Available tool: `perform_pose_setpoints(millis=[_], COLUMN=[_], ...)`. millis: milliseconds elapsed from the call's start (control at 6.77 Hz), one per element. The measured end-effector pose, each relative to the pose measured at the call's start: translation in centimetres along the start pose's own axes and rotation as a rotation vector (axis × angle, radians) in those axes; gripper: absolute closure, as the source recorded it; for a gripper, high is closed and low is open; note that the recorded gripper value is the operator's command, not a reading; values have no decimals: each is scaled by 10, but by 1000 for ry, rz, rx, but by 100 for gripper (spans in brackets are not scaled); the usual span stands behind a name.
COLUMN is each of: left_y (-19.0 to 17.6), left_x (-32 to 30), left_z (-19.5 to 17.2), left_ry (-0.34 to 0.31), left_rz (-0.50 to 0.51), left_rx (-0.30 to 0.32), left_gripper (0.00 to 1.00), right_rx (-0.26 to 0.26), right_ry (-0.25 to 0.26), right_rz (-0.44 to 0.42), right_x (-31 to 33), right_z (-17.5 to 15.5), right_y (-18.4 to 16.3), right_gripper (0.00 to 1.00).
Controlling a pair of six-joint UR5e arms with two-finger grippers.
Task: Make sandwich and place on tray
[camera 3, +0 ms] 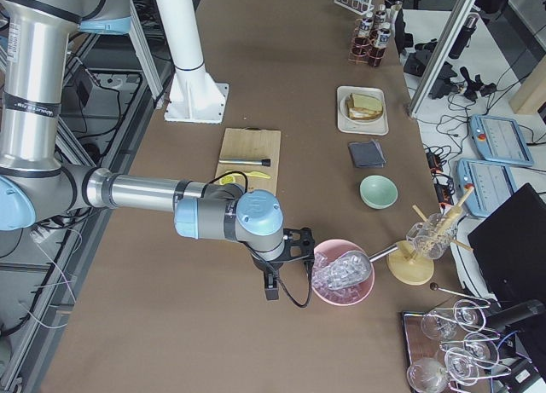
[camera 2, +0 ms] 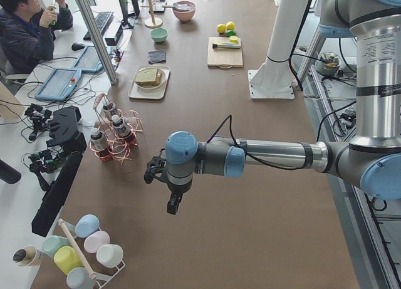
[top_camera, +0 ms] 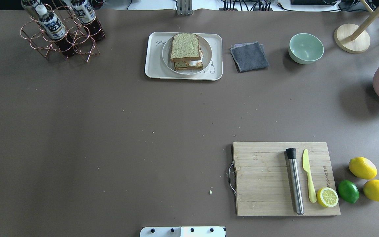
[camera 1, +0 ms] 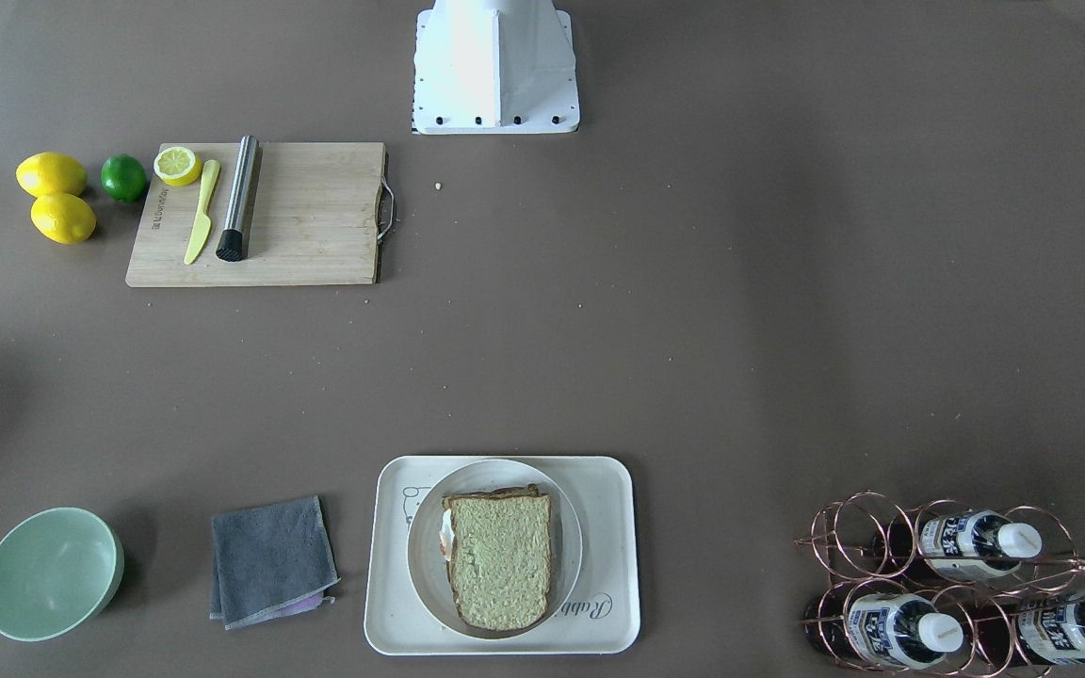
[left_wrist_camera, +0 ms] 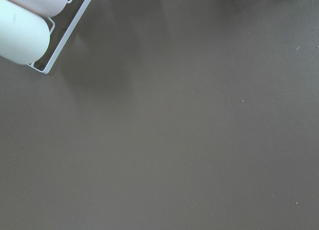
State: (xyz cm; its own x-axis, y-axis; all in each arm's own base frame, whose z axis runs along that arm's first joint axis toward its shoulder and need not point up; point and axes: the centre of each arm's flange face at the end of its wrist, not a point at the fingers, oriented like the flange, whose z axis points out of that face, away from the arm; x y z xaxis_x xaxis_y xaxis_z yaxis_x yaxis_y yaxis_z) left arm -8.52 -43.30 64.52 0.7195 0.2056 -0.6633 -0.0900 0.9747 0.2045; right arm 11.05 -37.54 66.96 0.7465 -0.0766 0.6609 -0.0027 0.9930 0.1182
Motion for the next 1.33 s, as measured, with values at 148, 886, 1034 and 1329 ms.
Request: perform_pose_setpoints(millis=[148,886,1034,1329], left_y=[14,17,18,21], left_x=[-3,-1,-1,-2], left_z=[4,-5,-4,-3], left_ry=[32,103,103,104], left_rz=[-25,-129,-129,-130], left_rx=[-5,24,24,22], left_gripper=[2,2,2,2], right_rx=[-2,-56,-66,-77], right_ry=[0,1,2,0], right_rz=[5,95,117,126], right_x=[1,-23,-35,-47], right_z=[1,13,16,22], right_y=[2,-15,-24,-28], right_gripper=[0,0,0,0])
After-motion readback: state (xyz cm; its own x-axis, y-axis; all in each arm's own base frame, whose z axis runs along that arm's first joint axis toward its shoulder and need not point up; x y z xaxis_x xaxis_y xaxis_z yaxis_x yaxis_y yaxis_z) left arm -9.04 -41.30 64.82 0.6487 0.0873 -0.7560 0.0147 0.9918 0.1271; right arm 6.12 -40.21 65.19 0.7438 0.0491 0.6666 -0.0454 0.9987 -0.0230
